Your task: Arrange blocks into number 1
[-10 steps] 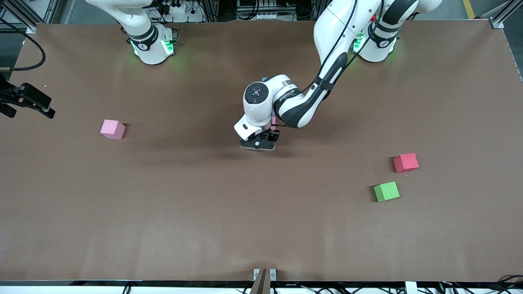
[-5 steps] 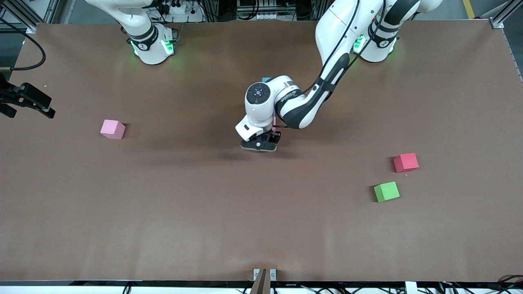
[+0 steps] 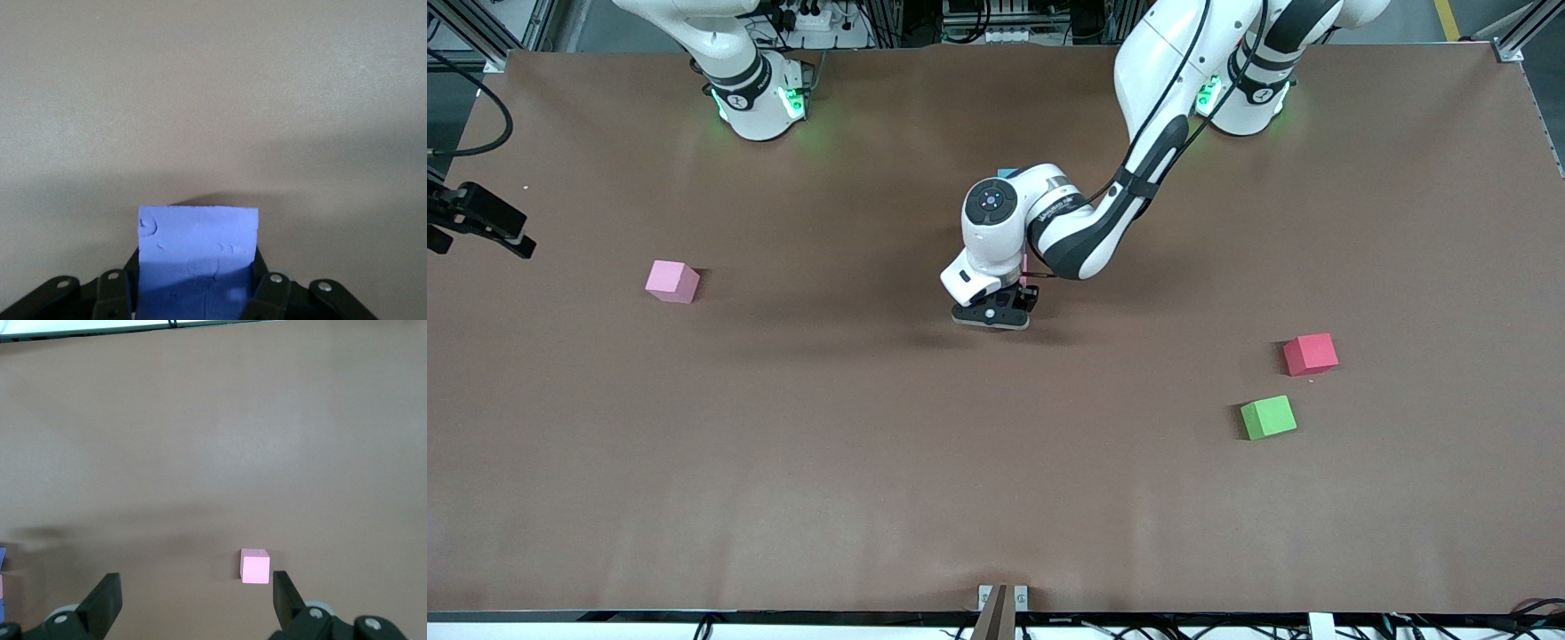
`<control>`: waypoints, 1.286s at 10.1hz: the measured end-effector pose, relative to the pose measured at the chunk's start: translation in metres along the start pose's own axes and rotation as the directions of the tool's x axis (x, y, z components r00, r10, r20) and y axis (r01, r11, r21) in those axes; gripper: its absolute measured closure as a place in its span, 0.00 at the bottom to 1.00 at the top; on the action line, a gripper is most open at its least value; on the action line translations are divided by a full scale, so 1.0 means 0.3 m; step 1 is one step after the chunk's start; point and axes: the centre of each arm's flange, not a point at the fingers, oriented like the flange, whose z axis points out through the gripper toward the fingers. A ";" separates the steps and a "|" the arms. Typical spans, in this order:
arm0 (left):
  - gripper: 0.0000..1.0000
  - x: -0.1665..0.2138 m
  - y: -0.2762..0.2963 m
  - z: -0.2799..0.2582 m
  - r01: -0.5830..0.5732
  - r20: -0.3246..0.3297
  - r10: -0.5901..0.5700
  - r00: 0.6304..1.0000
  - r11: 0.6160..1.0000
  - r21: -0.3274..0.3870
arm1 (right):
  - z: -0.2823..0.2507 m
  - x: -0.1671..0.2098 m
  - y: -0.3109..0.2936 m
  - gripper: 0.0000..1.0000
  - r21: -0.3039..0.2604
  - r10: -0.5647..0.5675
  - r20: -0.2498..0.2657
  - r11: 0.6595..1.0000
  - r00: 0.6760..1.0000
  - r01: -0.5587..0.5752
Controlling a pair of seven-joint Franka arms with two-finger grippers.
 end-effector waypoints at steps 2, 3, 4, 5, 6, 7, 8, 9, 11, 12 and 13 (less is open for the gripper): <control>0.41 -0.001 0.000 0.000 0.000 0.000 0.000 1.000 1.000 0.000 | 0.000 0.000 0.001 0.00 0.000 0.003 0.000 1.000 1.000 -0.003; 0.32 -0.009 -0.008 0.016 0.000 0.008 0.000 1.000 1.000 0.008 | 0.001 0.000 0.001 0.00 0.000 0.003 0.000 1.000 1.000 -0.003; 0.14 -0.016 -0.019 0.034 0.001 0.017 -0.001 1.000 1.000 0.016 | 0.002 0.001 0.001 0.00 0.000 0.003 0.001 1.000 1.000 -0.003; 0.01 -0.017 -0.025 0.040 0.004 0.020 -0.004 1.000 1.000 0.019 | 0.004 0.002 0.001 0.00 0.000 0.003 0.002 1.000 1.000 -0.003; 0.00 -0.014 -0.027 0.038 0.006 0.019 -0.007 1.000 1.000 0.018 | 0.006 0.003 0.001 0.00 0.000 0.003 0.003 1.000 1.000 -0.003; 0.00 -0.010 -0.026 0.029 0.011 0.015 -0.011 1.000 1.000 0.015 | 0.007 0.003 0.001 0.00 0.000 0.003 0.003 1.000 1.000 -0.003; 0.00 -0.001 -0.024 0.001 0.018 0.004 -0.018 1.000 1.000 0.007 | 0.007 0.003 0.001 0.00 0.000 0.003 0.003 1.000 1.000 -0.003; 0.00 0.017 -0.027 -0.050 0.031 -0.011 -0.031 0.999 1.000 0.002 | 0.007 0.003 0.001 0.00 0.000 0.003 0.004 1.000 1.000 -0.003; 0.00 0.081 -0.080 -0.229 0.103 -0.016 -0.103 0.995 0.995 -0.004 | 0.008 0.004 0.002 0.00 0.000 0.004 0.004 1.000 1.000 -0.004; 0.00 0.125 -0.133 -0.351 0.152 -0.017 -0.152 0.988 0.988 -0.016 | 0.008 0.004 0.002 0.00 0.000 0.005 0.004 1.000 1.000 -0.005; 0.00 0.166 -0.204 -0.464 0.192 -0.024 -0.193 0.981 0.981 -0.014 | 0.008 0.004 0.002 0.00 0.001 0.004 0.004 1.000 1.000 -0.004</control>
